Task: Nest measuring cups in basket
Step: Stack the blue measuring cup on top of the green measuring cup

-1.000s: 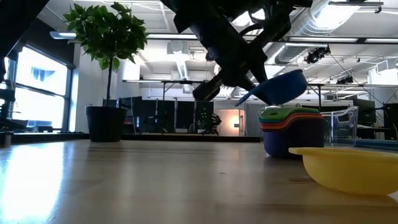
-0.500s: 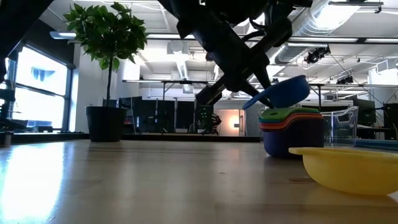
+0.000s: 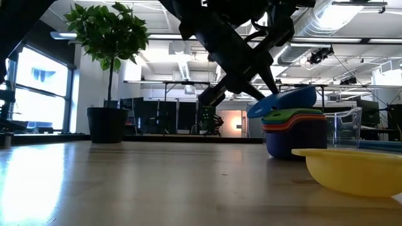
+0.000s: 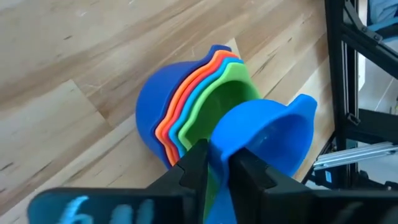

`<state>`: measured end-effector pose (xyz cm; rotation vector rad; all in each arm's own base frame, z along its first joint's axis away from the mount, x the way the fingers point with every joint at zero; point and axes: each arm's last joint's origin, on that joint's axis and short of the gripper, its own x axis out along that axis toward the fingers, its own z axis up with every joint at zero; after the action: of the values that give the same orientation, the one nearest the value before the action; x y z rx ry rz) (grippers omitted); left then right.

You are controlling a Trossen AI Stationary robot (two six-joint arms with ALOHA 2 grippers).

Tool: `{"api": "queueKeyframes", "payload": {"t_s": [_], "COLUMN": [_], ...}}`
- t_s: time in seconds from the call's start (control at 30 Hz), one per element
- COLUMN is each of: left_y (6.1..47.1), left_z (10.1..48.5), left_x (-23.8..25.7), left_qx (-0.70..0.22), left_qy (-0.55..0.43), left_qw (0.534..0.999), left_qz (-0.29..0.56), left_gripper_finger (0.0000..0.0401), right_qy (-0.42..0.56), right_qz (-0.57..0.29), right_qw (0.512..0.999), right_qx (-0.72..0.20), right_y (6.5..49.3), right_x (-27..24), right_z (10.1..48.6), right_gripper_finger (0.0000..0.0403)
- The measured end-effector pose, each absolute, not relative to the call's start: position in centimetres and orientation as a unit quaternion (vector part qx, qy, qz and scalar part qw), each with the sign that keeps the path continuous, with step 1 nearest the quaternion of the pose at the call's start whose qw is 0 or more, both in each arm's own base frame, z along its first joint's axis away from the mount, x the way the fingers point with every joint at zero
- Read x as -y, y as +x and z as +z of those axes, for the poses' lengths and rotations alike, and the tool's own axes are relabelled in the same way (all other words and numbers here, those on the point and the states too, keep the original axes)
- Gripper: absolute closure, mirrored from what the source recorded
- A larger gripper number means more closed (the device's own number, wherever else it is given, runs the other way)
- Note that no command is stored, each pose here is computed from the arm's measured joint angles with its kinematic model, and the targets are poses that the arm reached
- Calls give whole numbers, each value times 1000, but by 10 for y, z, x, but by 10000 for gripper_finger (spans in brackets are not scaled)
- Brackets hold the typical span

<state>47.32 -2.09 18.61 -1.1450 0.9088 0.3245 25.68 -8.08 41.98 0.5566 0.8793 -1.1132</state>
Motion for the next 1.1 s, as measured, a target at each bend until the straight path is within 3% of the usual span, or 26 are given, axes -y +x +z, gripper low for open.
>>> {"api": "queueKeyframes", "payload": {"t_s": [0.7,1.1], "left_y": [475,473], "left_z": [188,188], "left_x": [15,3], "left_qx": [-417,-445], "left_qy": [-531,-537], "left_qw": [727,714], "left_qz": [121,62], "left_gripper_finger": [295,288], "right_qy": [252,246], "right_qz": [-495,-487], "right_qw": [726,729], "right_qx": [-406,-414], "right_y": [257,257], "right_x": [80,80], "right_z": [420,419], "right_gripper_finger": [339,339]}}
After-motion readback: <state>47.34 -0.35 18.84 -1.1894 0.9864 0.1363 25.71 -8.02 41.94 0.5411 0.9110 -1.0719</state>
